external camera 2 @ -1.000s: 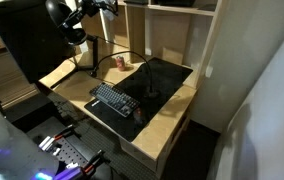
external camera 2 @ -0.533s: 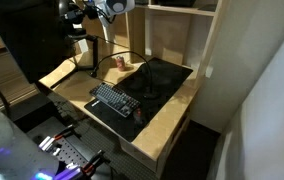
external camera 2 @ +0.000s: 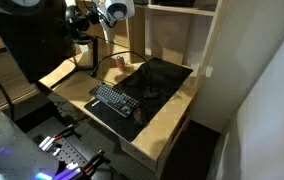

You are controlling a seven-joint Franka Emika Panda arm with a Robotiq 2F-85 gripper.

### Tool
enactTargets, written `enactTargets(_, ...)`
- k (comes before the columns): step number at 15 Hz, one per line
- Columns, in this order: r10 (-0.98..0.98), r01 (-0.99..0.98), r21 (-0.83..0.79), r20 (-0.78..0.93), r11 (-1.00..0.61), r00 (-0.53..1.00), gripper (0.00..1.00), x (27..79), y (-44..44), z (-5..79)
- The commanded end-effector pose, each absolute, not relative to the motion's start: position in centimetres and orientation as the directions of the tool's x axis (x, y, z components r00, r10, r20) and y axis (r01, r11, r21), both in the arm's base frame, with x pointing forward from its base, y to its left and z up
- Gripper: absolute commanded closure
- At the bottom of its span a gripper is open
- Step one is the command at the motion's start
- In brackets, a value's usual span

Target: Hang the headphones on the monitor stand

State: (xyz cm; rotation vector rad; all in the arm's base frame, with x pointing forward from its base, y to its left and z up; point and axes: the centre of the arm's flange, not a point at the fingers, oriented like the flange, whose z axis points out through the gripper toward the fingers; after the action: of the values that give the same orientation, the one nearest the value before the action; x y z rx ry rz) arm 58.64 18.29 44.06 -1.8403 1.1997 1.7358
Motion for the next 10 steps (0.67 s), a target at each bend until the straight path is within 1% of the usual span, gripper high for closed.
enactTargets(1,-0.341,-0.795,0.358,-0.918,-0.490,-0.203,0.96,60.7,20.7,41.7)
enactTargets(4,-0.303,-0.823,0.383,-0.914,-0.419,-0.271,0.96,62.2,22.4,40.2)
enactTargets(6,-0.271,-0.827,0.394,-0.914,-0.401,-0.304,0.96,62.6,23.6,39.8)
enactTargets(10,-0.244,-0.795,0.443,-0.895,-0.415,-0.372,0.96,62.6,25.7,39.6)
